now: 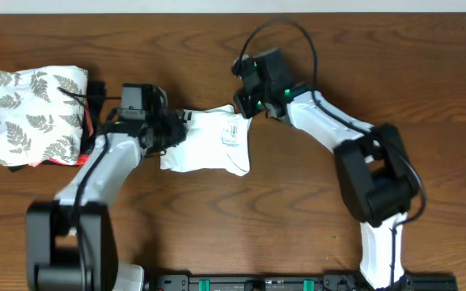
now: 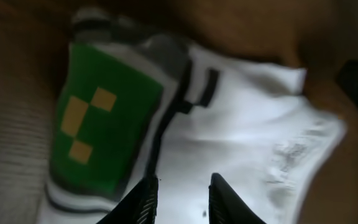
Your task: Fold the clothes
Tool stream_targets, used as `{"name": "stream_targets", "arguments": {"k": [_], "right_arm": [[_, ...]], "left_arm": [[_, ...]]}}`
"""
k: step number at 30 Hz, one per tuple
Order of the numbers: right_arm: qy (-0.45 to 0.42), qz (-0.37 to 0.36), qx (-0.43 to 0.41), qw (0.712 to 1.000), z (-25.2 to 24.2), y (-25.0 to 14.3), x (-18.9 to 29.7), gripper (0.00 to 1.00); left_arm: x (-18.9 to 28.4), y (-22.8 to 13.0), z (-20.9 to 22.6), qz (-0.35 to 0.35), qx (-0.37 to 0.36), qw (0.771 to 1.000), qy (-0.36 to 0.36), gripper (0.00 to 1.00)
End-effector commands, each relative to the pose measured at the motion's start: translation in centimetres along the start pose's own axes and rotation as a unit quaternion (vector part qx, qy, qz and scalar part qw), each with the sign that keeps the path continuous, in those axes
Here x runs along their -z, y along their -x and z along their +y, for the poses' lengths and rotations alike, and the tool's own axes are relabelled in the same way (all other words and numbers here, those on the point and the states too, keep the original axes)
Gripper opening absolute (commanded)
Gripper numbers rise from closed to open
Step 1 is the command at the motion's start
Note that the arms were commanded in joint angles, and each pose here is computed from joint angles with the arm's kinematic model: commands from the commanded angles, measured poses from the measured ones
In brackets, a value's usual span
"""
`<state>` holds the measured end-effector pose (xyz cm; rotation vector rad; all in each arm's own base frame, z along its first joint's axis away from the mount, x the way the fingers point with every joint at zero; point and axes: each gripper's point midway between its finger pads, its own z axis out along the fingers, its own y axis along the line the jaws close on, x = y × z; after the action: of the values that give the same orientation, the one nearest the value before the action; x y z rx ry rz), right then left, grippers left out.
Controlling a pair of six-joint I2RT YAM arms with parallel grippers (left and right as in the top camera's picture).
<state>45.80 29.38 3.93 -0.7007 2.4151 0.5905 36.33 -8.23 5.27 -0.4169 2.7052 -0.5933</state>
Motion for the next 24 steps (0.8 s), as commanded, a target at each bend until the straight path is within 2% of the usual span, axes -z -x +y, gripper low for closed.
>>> {"name": "stream_targets", "arguments": {"k": [1,5,11,17,24], "right_arm": [[-0.006,0.002,0.004,1.000,-0.1,-0.5,-0.9,0.08],[-0.005,0.012,0.000,1.000,-0.4,-1.3,-1.5,0.08],[0.024,0.080,-0.010,0.996,1.7,-4.9,-2.2,0.05],[0.030,0.159,-0.017,0.987,3.5,-8.9,-2.0,0.01],[0.028,0.221,-0.042,0.974,4.3,-11.8,-1.0,0.01]], "left_arm": [[-2.0,-0.9,0.6,0.028,-0.001,1.000,0.008,0.29],[-3.9,-1.7,1.3,0.047,0.002,0.999,0.016,0.41],[-5.1,-1.0,2.0,0.034,-0.002,0.999,0.028,0.41],[-5.2,1.5,1.1,-0.016,-0.052,0.998,0.009,0.41],[-4.2,4.9,4.6,-0.080,-0.057,0.992,0.078,0.42]]}}
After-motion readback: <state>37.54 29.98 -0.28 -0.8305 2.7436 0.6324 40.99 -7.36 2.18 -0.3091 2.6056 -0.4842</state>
